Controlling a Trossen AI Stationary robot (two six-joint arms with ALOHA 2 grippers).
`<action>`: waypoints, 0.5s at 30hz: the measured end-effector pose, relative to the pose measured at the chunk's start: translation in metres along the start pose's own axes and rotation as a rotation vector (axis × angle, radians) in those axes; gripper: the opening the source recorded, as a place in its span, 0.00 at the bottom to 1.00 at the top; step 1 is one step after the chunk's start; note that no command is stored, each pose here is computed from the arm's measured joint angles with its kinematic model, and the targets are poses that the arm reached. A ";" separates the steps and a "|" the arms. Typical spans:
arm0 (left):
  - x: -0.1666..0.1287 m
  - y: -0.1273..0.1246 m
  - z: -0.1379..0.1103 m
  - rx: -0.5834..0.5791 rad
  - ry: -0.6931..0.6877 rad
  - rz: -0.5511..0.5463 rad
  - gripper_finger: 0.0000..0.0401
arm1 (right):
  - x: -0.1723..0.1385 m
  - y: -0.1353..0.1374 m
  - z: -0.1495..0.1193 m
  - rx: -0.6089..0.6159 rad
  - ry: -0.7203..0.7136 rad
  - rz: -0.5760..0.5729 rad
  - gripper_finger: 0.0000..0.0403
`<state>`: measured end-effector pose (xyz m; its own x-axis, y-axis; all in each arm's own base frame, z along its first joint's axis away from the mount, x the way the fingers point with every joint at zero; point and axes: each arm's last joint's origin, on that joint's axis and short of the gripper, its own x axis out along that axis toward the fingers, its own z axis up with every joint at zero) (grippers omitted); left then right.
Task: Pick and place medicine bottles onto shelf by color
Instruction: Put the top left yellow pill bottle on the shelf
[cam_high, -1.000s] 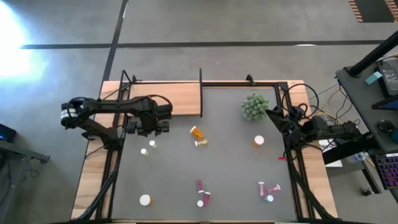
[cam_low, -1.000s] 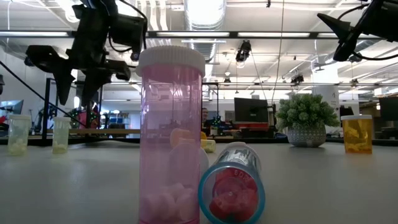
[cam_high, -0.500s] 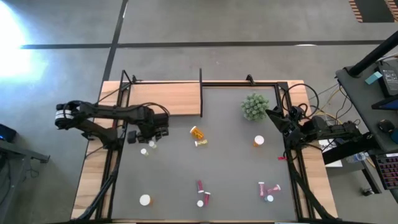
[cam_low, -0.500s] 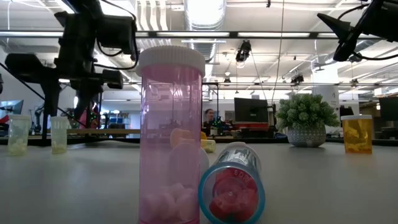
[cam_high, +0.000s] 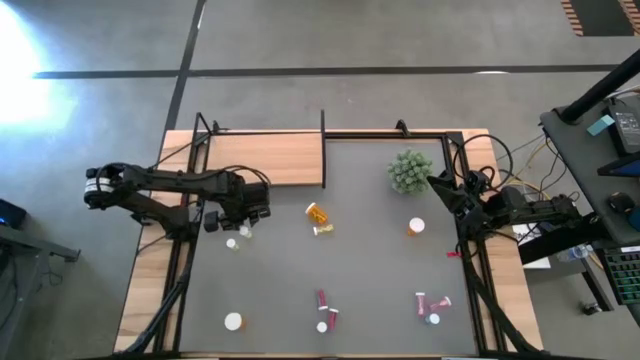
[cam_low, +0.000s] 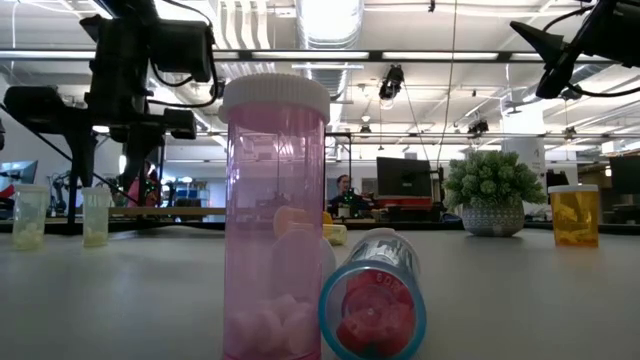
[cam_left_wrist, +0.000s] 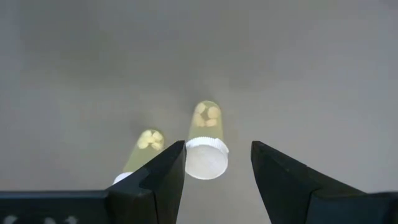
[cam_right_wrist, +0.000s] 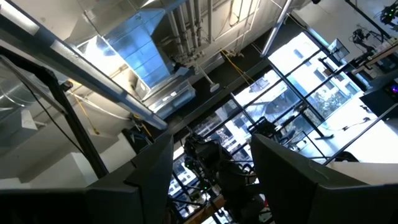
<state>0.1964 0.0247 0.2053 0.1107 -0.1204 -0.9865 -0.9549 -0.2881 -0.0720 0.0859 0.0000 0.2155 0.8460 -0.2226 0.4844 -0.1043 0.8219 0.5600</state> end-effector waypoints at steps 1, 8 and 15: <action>0.000 0.000 0.000 0.002 -0.001 -0.001 0.42 | 0.000 0.000 0.000 0.000 0.000 0.000 0.51; -0.003 -0.001 -0.001 0.007 -0.002 -0.011 0.42 | 0.000 0.000 0.000 0.000 0.000 0.000 0.51; -0.007 0.001 -0.001 0.008 0.011 -0.019 0.42 | 0.000 0.000 0.000 0.000 0.000 0.000 0.51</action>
<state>0.1953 0.0243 0.2123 0.1319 -0.1254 -0.9833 -0.9549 -0.2824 -0.0921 0.0859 0.0000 0.2154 0.8462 -0.2227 0.4840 -0.1040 0.8220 0.5599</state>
